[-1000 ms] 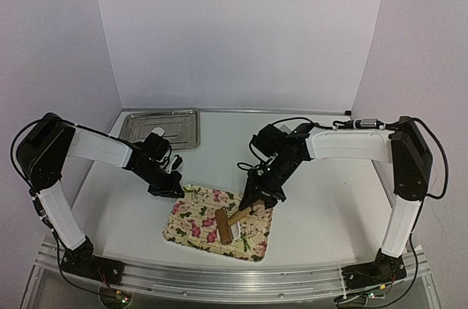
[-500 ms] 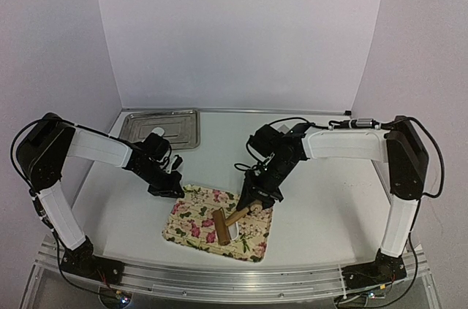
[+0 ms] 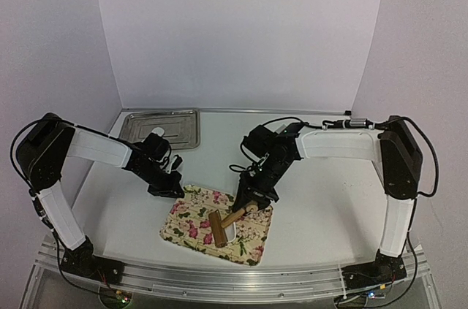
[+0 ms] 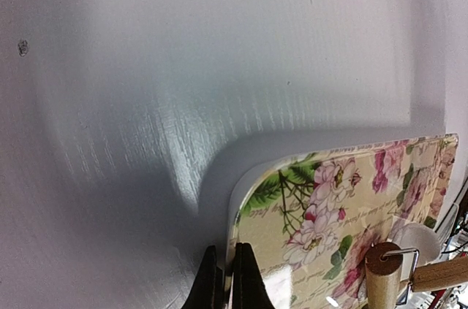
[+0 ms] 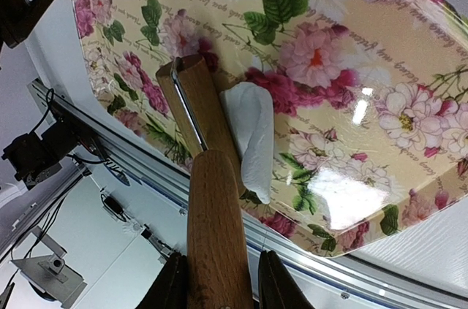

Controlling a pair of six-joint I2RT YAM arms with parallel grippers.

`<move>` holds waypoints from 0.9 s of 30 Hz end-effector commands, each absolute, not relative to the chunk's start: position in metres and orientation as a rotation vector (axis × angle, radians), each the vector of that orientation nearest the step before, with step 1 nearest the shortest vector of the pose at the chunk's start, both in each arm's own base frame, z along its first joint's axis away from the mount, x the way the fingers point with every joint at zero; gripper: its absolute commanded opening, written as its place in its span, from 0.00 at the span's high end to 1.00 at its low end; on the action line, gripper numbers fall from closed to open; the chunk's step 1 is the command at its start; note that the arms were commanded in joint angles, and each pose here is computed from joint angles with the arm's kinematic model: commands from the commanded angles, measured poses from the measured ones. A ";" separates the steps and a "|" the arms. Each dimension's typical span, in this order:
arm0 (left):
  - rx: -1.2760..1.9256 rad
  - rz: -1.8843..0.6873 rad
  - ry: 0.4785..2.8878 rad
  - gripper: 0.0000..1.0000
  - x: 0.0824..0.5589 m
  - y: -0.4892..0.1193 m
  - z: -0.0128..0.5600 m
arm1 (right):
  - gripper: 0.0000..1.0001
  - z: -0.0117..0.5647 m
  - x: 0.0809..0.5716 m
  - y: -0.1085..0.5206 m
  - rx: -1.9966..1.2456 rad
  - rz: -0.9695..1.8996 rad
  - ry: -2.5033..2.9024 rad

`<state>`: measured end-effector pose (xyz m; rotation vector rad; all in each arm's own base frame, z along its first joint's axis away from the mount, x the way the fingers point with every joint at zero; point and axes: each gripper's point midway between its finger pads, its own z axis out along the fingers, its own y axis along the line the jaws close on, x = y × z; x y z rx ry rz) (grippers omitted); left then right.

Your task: Roll out the dumpling wrappers from the dough

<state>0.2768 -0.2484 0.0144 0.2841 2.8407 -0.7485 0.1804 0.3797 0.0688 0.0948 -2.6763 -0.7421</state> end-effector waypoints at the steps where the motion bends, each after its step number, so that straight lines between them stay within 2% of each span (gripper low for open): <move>1: 0.245 -0.809 2.796 1.00 0.281 -0.258 0.027 | 1.00 -0.047 0.157 0.258 0.091 0.281 -2.815; 9: 0.175 -0.695 2.810 1.00 0.284 -0.244 0.025 | 1.00 -0.025 0.169 0.285 0.166 0.193 -2.877; 20: 0.197 -0.545 2.806 1.00 0.280 -0.220 0.022 | 1.00 -0.004 0.166 0.203 -0.026 0.338 -2.830; 27: 0.181 -0.557 2.802 1.00 0.279 -0.219 0.024 | 1.00 -0.001 0.167 0.167 -0.077 0.369 -2.808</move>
